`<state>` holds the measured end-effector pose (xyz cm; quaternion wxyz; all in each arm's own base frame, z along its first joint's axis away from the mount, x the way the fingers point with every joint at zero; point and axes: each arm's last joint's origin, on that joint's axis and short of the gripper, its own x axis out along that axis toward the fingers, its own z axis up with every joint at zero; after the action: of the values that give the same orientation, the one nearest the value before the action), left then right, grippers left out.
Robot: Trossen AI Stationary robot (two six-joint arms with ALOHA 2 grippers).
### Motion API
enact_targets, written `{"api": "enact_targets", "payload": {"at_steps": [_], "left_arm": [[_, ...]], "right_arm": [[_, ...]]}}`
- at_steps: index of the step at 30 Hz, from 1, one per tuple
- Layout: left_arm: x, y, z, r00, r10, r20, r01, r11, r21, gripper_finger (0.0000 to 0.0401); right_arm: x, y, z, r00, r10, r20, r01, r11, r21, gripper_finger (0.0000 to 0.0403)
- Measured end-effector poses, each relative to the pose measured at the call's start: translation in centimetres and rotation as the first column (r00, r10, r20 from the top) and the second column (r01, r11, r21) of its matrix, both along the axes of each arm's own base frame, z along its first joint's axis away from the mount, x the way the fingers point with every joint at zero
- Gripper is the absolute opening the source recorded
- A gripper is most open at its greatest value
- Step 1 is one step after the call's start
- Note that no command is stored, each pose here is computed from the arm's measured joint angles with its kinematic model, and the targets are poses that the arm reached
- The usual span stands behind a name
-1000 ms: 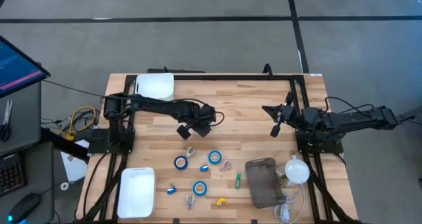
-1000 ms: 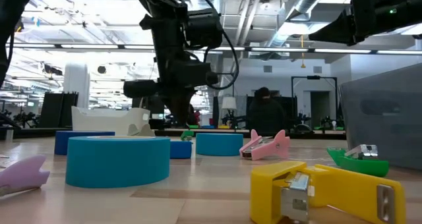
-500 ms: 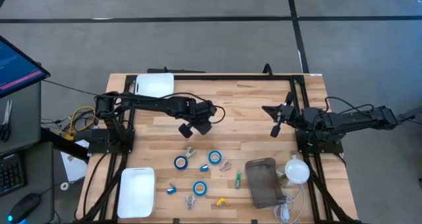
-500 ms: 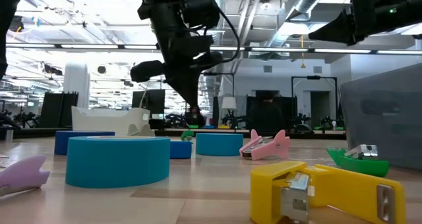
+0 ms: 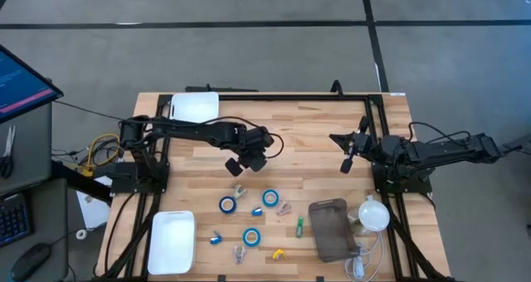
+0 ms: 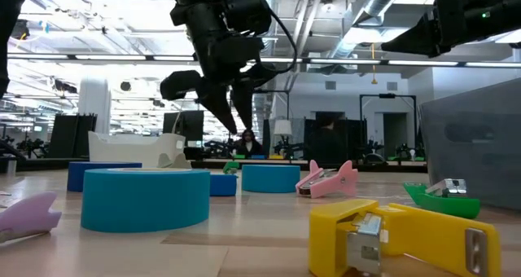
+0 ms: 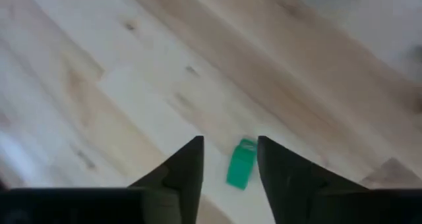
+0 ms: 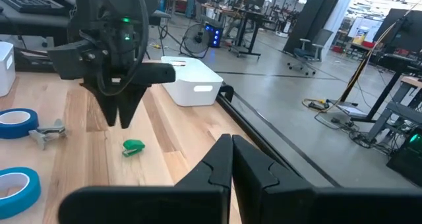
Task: Pick and place Stapler, Stapler remover, tape
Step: Put the top green stapler into the top white bin
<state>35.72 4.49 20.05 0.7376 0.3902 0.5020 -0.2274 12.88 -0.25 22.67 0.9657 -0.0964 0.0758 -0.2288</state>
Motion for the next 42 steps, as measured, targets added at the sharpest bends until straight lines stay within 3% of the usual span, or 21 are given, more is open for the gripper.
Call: {"api": "enact_targets", "payload": {"at_steps": [7,13,27,42], "left_arm": [[-1.6,-0.1,-2.9,0.997,-0.042,-0.070,0.044,0.999,0.019,0.0153],[-0.9,1.0,-3.3,0.999,0.010,0.050,-0.016,0.992,0.128,0.0150],[-1.6,1.8,-3.9,0.999,0.018,0.032,-0.019,1.000,0.022,0.0150],[-1.9,2.8,-5.3,0.999,0.050,0.001,-0.050,0.999,0.015,0.0150]], "right_arm": [[0.0,0.0,0.0,1.000,0.000,0.000,0.000,1.000,0.000,0.0000],[0.0,0.0,0.0,1.000,0.000,0.000,0.000,1.000,0.000,0.0000],[0.0,0.0,0.0,1.000,0.000,0.000,0.000,1.000,0.000,0.0000],[0.0,0.0,0.0,1.000,0.000,0.000,0.000,1.000,-0.001,0.0000]]}}
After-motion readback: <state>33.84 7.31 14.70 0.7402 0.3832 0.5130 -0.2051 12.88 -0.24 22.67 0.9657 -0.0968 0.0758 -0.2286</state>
